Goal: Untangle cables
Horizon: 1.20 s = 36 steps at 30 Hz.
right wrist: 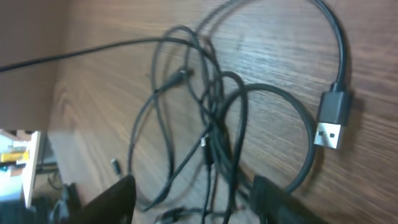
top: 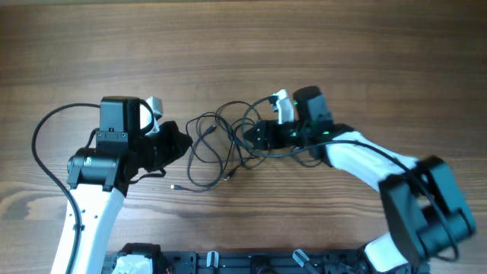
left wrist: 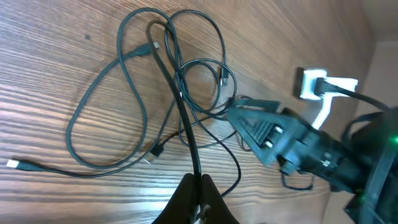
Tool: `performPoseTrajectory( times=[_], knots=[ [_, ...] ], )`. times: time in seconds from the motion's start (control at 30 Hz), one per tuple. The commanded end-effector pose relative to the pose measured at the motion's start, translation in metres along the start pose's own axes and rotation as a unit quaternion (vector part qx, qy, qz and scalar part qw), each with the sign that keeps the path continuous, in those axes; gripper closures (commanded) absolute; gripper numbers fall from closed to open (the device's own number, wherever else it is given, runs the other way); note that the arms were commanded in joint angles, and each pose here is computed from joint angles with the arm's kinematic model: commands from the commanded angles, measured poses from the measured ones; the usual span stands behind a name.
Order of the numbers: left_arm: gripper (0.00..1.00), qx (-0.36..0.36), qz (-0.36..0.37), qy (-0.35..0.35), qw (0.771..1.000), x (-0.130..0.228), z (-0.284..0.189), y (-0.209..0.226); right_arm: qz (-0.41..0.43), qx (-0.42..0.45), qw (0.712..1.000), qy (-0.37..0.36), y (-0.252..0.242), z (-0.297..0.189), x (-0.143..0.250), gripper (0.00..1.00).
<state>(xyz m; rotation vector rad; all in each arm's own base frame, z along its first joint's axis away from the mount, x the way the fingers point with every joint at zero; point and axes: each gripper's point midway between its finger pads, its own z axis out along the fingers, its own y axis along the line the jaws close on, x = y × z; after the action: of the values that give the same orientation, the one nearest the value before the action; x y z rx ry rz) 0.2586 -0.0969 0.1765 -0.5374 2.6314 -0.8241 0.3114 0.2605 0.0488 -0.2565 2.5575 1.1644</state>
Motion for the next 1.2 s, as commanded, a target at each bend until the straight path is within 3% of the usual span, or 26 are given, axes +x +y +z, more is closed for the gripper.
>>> performPoseTrajectory(
  times=[0.0,0.17,0.27,0.4,0.47,0.53,0.63,0.8,0.9,1.0,1.17],
  knots=[
    [0.96,-0.013,0.012,-0.014,1.000,-0.006,-0.001,0.002,0.062,0.019,0.998,0.015,-0.014,0.023,0.014,0.70],
    [0.96,-0.020,0.008,-0.006,1.000,-0.002,0.001,0.007,0.038,-0.036,0.999,0.005,0.005,0.022,0.002,0.96],
    [0.96,-0.026,0.003,0.003,1.000,0.003,0.006,0.013,0.025,-0.070,0.997,-0.021,0.013,0.008,-0.018,0.96],
    [0.96,-0.076,-0.020,0.013,0.997,0.012,0.021,0.044,0.002,-0.146,0.987,-0.072,0.033,-0.053,-0.062,0.95],
    [0.96,-0.155,-0.073,-0.008,0.985,0.011,0.026,0.079,-0.008,-0.150,0.981,-0.125,0.033,-0.097,-0.088,0.95],
    [0.96,-0.242,-0.152,-0.051,0.957,0.004,0.020,0.117,-0.002,-0.131,0.973,-0.191,0.025,-0.151,-0.110,0.95],
    [0.96,-0.266,-0.196,-0.077,0.941,-0.011,0.016,0.139,0.004,-0.089,0.961,-0.263,0.006,-0.216,-0.122,0.96],
    [0.96,-0.274,-0.286,-0.123,0.910,-0.034,-0.007,0.180,0.109,0.086,0.920,-0.366,-0.076,-0.312,-0.098,0.95],
    [0.96,-0.271,-0.319,-0.141,0.897,-0.043,-0.026,0.206,0.216,0.189,0.869,-0.402,-0.133,-0.362,-0.058,0.96],
    [0.96,-0.239,-0.357,-0.147,0.891,-0.045,-0.040,0.224,0.290,0.218,0.829,-0.425,-0.164,-0.394,-0.026,0.95],
    [0.96,-0.180,-0.396,-0.148,0.888,-0.047,-0.045,0.225,0.315,0.226,0.813,-0.435,-0.172,-0.405,-0.015,0.95]
  ],
)
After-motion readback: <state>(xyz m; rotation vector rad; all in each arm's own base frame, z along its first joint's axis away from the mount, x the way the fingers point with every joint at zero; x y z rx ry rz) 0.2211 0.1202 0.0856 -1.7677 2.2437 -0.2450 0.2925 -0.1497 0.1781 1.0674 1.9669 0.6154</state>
